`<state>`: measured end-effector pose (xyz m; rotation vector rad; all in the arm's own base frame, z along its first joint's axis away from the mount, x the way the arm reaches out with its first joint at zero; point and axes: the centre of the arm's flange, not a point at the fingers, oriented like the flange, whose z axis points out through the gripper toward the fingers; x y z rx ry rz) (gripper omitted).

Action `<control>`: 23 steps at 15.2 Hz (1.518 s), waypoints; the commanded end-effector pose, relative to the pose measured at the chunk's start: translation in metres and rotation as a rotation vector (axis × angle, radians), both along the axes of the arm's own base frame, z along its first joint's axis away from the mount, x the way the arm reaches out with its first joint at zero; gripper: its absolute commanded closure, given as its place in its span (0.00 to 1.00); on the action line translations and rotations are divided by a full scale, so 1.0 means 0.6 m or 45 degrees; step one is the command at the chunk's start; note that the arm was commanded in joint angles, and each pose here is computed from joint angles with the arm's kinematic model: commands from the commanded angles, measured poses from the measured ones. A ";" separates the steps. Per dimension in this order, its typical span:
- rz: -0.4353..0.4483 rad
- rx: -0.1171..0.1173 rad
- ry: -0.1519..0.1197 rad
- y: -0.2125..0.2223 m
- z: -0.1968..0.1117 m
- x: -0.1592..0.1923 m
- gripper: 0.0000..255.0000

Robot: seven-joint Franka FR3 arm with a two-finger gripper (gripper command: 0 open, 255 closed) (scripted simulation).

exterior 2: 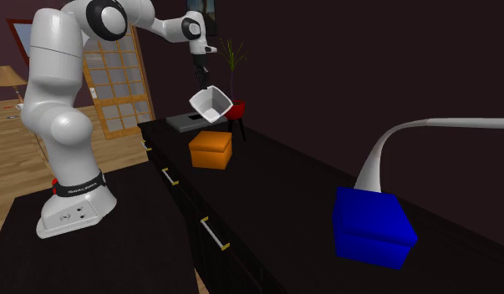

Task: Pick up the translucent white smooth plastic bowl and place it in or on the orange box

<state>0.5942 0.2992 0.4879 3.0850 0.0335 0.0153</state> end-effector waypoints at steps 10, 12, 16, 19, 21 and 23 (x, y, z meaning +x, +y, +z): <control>0.000 0.001 -0.003 0.001 -0.096 0.000 1.00; 0.000 0.001 -0.003 0.001 -0.113 0.000 1.00; 0.000 0.001 -0.003 0.001 -0.149 0.000 1.00; 0.000 0.001 -0.003 0.001 -0.175 0.000 1.00; 0.000 0.001 -0.003 0.001 -0.189 0.000 1.00; 0.000 0.001 -0.003 0.001 -0.189 0.000 1.00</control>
